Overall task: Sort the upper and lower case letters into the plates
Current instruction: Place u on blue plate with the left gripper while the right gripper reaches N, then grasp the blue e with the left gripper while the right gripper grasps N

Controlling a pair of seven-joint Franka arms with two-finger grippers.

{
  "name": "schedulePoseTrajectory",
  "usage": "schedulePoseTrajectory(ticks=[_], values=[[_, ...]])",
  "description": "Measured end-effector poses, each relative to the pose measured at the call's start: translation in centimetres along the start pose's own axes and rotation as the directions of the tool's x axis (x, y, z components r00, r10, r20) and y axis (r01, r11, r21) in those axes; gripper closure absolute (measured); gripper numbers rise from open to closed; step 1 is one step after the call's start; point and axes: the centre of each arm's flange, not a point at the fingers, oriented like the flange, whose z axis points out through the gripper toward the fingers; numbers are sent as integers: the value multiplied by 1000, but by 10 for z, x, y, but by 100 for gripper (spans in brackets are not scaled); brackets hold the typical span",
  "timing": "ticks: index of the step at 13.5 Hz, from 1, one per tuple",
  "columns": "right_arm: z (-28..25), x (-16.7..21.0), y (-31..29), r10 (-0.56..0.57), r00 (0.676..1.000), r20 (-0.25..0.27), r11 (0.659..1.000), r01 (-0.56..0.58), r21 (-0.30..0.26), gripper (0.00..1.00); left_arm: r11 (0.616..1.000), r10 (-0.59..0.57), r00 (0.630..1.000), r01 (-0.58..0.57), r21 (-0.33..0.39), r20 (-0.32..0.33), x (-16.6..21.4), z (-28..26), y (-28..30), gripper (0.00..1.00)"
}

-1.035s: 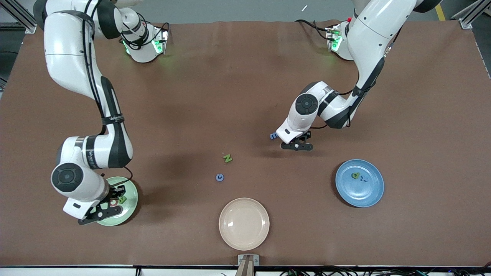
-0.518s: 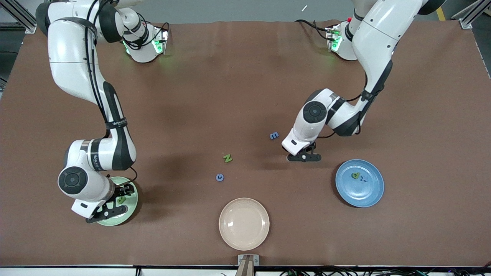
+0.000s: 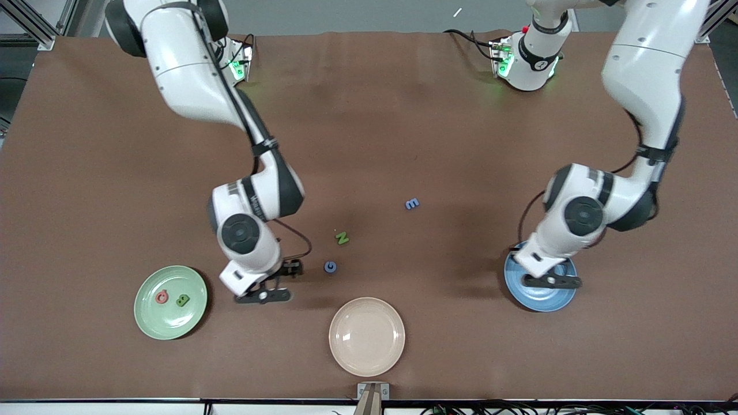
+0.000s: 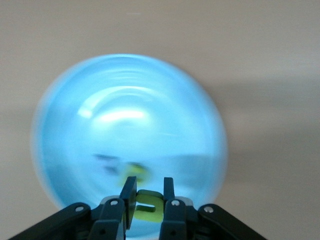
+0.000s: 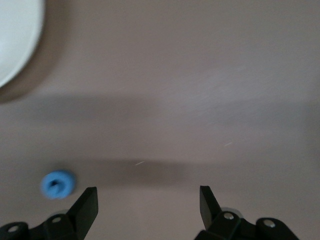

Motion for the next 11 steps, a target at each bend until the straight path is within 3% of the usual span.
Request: schedulePoseTrajectory(ticks=[1,2,6,8,11], values=[[2,-14,-26,-10,1000,9,1000,9,7,10,1000,-11,1000,11,-4,4,3,7,-17,74],[6,-27,-48,-16,1000,18,1000,16,8,10,1000,-15,1000,15,-8,9,5,13,-19,67],[25,-71,-104,-44,998,53,999,44,-3,9,1000,-1,1000,1,-25,15,5,17,11,25],[38,-81,-114,-34,999,33,999,34,4,9,997,-51,998,52,-49,21,1,8,40,2],[56,-87,-120,-29,999,13,1000,29,8,9,985,-133,989,138,-100,61,-24,-5,119,0]])
